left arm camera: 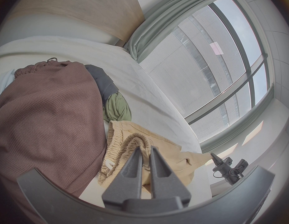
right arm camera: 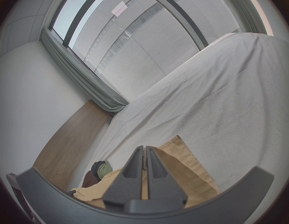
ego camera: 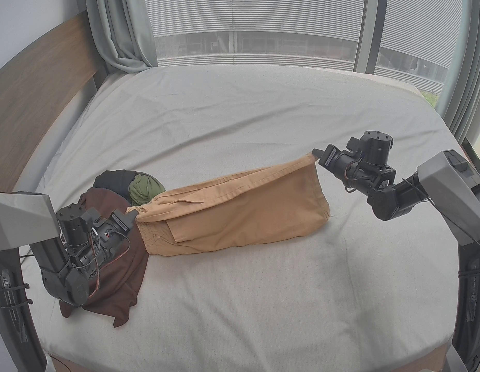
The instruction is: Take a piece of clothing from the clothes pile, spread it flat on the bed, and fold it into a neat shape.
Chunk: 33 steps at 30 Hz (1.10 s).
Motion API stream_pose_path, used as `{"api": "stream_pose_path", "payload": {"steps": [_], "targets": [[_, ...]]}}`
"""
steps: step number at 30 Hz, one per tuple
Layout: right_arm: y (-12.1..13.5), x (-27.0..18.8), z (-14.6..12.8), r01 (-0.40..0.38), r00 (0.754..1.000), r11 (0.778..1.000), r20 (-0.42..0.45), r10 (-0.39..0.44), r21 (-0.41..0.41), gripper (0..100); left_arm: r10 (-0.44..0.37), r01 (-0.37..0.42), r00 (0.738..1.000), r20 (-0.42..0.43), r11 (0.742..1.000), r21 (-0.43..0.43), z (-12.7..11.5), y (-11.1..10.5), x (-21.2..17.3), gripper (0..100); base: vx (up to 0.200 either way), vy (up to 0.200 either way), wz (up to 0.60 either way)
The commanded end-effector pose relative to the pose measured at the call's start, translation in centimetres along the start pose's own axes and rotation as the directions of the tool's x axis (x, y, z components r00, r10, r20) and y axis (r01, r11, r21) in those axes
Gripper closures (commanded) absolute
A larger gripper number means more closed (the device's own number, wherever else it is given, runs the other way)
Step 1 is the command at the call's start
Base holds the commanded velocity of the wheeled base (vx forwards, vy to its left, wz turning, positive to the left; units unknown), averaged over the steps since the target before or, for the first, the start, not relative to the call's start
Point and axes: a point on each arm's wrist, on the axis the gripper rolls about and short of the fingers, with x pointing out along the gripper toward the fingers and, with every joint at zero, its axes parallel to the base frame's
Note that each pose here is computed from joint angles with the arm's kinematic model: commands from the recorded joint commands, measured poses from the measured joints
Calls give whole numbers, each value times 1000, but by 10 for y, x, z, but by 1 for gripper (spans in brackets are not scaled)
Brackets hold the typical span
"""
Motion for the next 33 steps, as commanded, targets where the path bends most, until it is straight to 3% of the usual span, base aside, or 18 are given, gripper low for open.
{"api": "stream_pose_path", "payload": {"steps": [1,11,25,26,27,33], "targets": [[-8,10,-13,5,1000,1000,-17,-5,4,100,13,-13,1000,-15,1000,-2,-6,7,6,100,0,0,0],[-13,29,-24,-14,1000,1000,-3,14,0,100,4,-4,1000,20,1000,0,-5,10,23,100,0,0,0],[-14,39,-25,-31,999,1000,18,31,-7,100,17,-17,1000,5,1000,-4,-14,23,38,100,0,0,0],[-15,39,-26,-31,999,999,16,31,-6,100,18,-18,1000,8,1000,-5,-14,24,39,0,0,0,0],[-15,40,-26,-32,999,999,17,32,-7,0,18,-18,1000,8,1000,-5,-15,25,40,0,0,0,0],[-16,48,-21,-20,996,1000,85,21,-11,0,19,-18,999,45,1000,-25,-6,28,45,0,0,0,0]]}}
